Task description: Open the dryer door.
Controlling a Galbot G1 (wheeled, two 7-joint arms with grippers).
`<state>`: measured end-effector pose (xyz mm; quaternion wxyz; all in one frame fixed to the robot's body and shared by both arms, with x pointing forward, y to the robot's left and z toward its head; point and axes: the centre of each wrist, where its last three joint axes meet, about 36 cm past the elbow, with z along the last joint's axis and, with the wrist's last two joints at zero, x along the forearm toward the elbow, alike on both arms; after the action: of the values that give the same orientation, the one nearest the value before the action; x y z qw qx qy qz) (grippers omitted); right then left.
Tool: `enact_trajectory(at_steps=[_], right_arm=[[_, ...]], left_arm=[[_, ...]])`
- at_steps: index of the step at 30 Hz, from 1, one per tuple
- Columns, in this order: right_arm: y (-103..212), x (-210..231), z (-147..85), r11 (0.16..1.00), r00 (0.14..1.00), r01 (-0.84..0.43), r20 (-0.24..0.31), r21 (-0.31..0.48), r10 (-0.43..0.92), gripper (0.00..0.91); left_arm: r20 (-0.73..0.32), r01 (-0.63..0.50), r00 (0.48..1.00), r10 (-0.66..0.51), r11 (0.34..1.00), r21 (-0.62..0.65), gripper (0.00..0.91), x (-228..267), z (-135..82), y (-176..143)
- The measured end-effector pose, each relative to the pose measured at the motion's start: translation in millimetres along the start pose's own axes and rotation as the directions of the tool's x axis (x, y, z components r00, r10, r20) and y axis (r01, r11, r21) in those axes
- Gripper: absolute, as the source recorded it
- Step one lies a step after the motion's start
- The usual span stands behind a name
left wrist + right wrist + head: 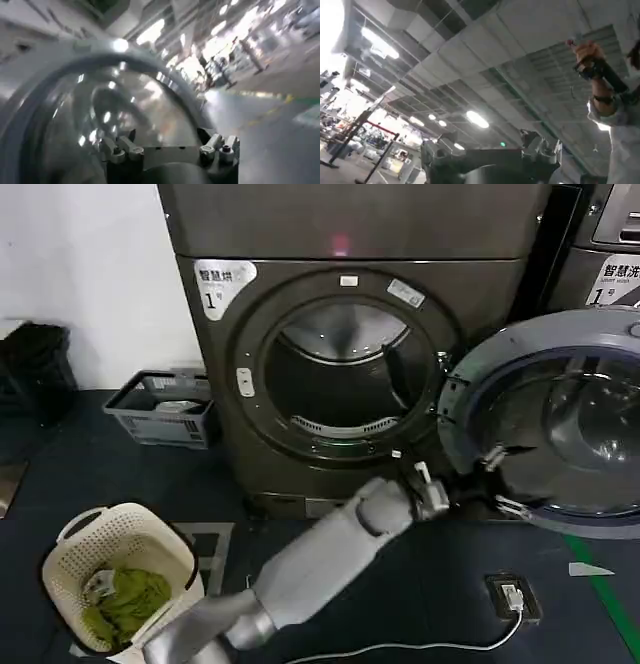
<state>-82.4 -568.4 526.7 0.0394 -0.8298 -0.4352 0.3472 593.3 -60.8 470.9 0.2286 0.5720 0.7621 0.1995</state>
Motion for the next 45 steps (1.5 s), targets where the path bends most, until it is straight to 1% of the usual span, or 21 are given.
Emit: enact_trajectory(at_steps=[3, 7, 8, 11, 18, 21, 25, 30, 32, 33, 34, 39, 40, 43, 45], right_arm=[[3, 0, 2, 1.0, 1.0, 0.008, -0.013, -0.02, -0.008, 0.907], [10, 2, 2, 0.997, 0.998, 0.057, -0.023, -0.046, -0.058, 0.907], [12, 2, 2, 0.996, 0.997, 0.068, -0.025, -0.056, -0.069, 0.907], [16, 2, 1, 0.993, 0.995, 0.092, -0.031, -0.077, -0.095, 0.907], [27, -2, 0, 0.987, 0.991, 0.128, -0.026, -0.093, -0.131, 0.907], [33, -3, -1, 0.984, 0.989, 0.144, -0.02, -0.101, -0.147, 0.907], [41, -4, -3, 0.979, 0.985, 0.168, -0.014, -0.114, -0.17, 0.907], [53, -2, -5, 0.971, 0.979, 0.2, -0.011, -0.128, -0.203, 0.907], [60, 0, -7, 0.966, 0.976, 0.217, -0.004, -0.14, -0.22, 0.907], [63, 0, -8, 0.964, 0.974, 0.223, 0.001, -0.145, -0.225, 0.907], [65, 1, -8, 0.962, 0.973, 0.228, 0.004, -0.149, -0.229, 0.907], [78, 8, -10, 0.949, 0.965, 0.256, -0.001, -0.181, -0.261, 0.907], [80, 9, -11, 0.946, 0.963, 0.263, -0.002, -0.189, -0.268, 0.907], [86, 13, -13, 0.936, 0.959, 0.279, 0.007, -0.212, -0.284, 0.907], [88, 15, -14, 0.93, 0.956, 0.287, 0.014, -0.228, -0.292, 0.907]], left_arm=[[0.059, -0.031, 0.998, 0.031, 1.0, 0.004, 0.907, -7, -17, -15], [0.136, -0.07, 0.988, 0.067, 0.997, 0.013, 0.907, -10, -39, -37], [0.135, -0.076, 0.988, 0.075, 0.997, 0.005, 0.907, -2, -38, -38], [0.105, -0.101, 0.989, 0.105, 0.994, -0.038, 0.907, 37, -29, -39], [0.085, -0.192, 0.974, 0.212, 0.962, -0.195, 0.907, 118, -25, -38], [0.069, -0.268, 0.951, 0.302, 0.912, -0.311, 0.907, 149, -25, -33], [0.033, -0.356, 0.914, 0.405, 0.836, -0.418, 0.907, 186, -24, -31], [-0.087, -0.494, 0.836, 0.541, 0.676, -0.546, 0.907, 250, -21, -29], [-0.146, -0.545, 0.804, 0.576, 0.618, -0.567, 0.907, 278, -22, -23], [-0.178, -0.566, 0.794, 0.582, 0.599, -0.566, 0.907, 289, -24, -21], [-0.226, -0.598, 0.775, 0.59, 0.573, -0.56, 0.907, 303, -26, -18], [-0.45, -0.722, 0.686, 0.572, 0.454, -0.523, 0.907, 374, -44, 4], [-0.486, -0.739, 0.67, 0.562, 0.438, -0.512, 0.907, 387, -49, 8], [-0.599, -0.793, 0.609, 0.521, 0.385, -0.472, 0.907, 427, -67, 23], [-0.673, -0.83, 0.557, 0.486, 0.351, -0.433, 0.907, 453, -80, 33]])
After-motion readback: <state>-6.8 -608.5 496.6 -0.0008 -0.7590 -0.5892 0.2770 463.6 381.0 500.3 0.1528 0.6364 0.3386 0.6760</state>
